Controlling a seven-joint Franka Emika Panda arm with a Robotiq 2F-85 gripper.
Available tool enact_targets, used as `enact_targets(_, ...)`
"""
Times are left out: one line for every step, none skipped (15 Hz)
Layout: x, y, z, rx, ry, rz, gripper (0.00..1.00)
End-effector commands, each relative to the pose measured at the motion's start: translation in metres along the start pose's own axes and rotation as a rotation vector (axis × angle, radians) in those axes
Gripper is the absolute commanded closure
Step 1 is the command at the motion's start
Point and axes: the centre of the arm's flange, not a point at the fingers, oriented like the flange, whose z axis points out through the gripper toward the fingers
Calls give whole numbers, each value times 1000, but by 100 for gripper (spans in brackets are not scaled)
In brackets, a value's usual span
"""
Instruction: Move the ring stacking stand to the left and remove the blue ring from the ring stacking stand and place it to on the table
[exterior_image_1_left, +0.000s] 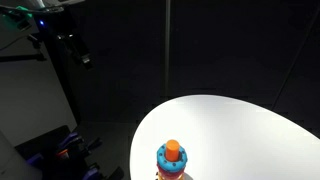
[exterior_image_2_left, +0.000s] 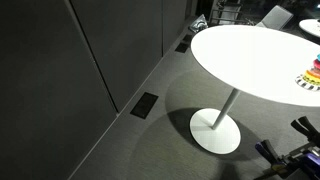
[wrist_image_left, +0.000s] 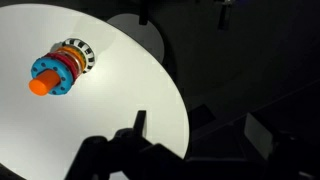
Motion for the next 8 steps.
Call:
enact_targets(0, 0, 0, 0, 0, 0, 0)
enact_targets(0, 0, 0, 0, 0, 0, 0)
enact_targets(0, 0, 0, 0, 0, 0, 0)
enact_targets(0, 0, 0, 0, 0, 0, 0)
enact_targets(0, 0, 0, 0, 0, 0, 0)
enact_targets(0, 0, 0, 0, 0, 0, 0)
enact_targets(0, 0, 0, 0, 0, 0, 0)
enact_targets(2, 0, -1, -3, 2, 3, 0)
